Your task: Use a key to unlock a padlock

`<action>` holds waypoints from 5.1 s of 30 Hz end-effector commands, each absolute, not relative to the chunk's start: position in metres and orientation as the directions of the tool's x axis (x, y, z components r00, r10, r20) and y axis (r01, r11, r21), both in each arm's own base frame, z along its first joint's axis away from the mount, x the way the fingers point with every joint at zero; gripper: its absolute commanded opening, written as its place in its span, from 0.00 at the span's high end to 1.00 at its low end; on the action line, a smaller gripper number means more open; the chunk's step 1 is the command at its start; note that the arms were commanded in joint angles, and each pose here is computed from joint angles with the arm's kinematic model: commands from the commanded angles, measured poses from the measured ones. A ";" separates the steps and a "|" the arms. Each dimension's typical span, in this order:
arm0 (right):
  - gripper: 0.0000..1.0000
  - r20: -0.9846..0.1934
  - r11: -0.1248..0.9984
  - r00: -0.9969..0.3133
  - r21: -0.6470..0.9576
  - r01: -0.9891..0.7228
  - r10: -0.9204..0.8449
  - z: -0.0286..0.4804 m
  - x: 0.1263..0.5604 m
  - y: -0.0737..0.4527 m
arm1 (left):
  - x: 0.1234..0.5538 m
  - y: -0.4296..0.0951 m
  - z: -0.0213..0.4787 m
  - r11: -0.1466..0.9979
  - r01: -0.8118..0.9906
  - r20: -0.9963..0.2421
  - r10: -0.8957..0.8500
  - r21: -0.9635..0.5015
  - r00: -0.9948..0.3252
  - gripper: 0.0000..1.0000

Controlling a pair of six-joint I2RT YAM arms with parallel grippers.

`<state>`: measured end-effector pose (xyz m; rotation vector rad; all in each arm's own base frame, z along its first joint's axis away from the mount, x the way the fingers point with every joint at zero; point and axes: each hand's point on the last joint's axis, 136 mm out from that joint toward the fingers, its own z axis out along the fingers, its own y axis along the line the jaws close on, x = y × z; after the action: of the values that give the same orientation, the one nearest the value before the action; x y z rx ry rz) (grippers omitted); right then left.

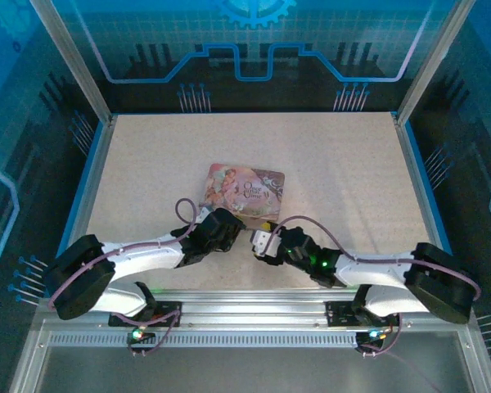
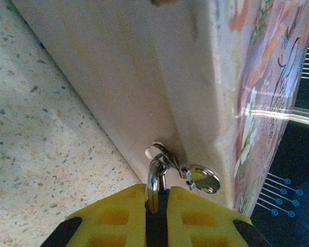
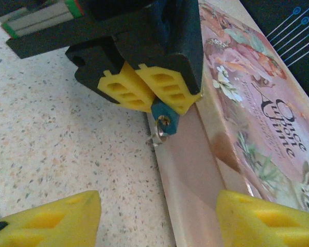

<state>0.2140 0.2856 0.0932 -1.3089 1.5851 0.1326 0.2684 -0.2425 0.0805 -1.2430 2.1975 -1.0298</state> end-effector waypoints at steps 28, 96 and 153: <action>0.95 -0.773 0.471 0.126 -0.498 -0.728 -0.621 0.094 0.240 0.323 | 0.278 -0.257 0.093 0.233 -0.541 0.108 -0.844 -0.808 -0.525 1.00; 1.00 -0.880 0.701 -0.347 0.023 -0.713 -0.324 0.106 0.255 0.311 | 0.276 -0.265 0.075 0.232 -0.571 0.145 -0.830 -0.788 -0.538 1.00; 0.85 -0.472 0.639 -0.855 0.730 -0.243 0.215 0.048 0.253 0.282 | 0.299 -0.160 0.145 0.657 -0.284 -0.369 -0.671 -0.699 -0.643 0.19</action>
<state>0.2498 0.2817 0.0488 -0.0398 2.3438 1.1438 0.2934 -0.1604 0.1160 -0.9634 2.2155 -0.8032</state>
